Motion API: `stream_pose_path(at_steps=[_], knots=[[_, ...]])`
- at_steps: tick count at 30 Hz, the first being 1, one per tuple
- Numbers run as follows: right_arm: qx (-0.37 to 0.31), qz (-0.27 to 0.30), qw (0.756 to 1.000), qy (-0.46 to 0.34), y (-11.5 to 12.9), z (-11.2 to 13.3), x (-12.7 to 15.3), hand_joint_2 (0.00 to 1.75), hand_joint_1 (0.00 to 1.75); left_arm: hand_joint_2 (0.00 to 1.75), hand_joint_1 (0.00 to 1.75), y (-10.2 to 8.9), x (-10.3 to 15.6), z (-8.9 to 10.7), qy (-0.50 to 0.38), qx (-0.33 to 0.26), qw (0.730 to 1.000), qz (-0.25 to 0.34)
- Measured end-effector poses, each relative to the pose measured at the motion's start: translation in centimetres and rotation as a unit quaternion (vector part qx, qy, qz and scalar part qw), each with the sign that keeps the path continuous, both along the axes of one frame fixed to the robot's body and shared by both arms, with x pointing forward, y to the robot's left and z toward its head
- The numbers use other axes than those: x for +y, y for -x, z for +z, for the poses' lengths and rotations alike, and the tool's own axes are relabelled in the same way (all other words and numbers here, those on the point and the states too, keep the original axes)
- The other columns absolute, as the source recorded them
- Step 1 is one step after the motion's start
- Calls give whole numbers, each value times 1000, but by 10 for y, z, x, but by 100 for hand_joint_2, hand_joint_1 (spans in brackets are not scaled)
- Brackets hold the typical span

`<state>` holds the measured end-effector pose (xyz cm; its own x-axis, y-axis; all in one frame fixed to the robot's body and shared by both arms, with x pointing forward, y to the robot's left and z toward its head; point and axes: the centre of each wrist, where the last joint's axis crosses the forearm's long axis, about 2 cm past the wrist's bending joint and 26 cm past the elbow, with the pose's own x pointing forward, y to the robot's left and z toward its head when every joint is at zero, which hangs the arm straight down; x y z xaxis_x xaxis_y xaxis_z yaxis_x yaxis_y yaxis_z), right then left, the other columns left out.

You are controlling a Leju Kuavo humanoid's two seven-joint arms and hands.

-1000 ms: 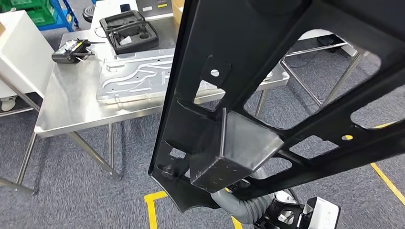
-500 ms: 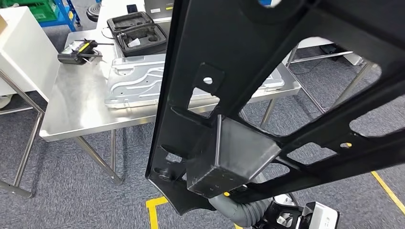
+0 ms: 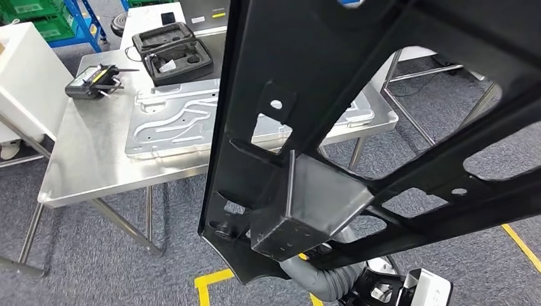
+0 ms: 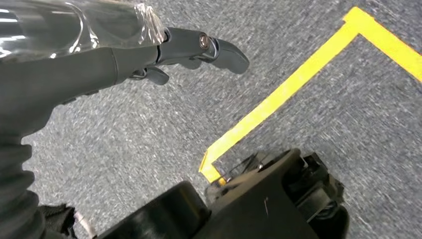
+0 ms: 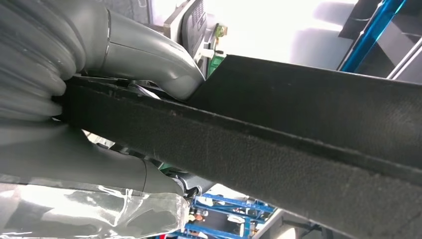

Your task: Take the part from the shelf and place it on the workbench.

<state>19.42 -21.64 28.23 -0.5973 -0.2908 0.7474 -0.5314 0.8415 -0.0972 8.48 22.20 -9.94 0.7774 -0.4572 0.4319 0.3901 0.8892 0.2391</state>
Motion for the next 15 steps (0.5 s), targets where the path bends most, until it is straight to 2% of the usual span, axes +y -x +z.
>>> stream_pose_path(at_steps=[4,12,15], knots=[[2,-10,1000,6,0,1,-1,175,175,175,0,4,2,-1,-1,4,1000,1],[-4,-66,997,36,-4,17,-18,175,175,175,0,12,3,-3,-1,10,1000,3],[3,-94,993,70,-7,24,-27,175,175,175,0,14,3,-3,0,12,1000,2]])
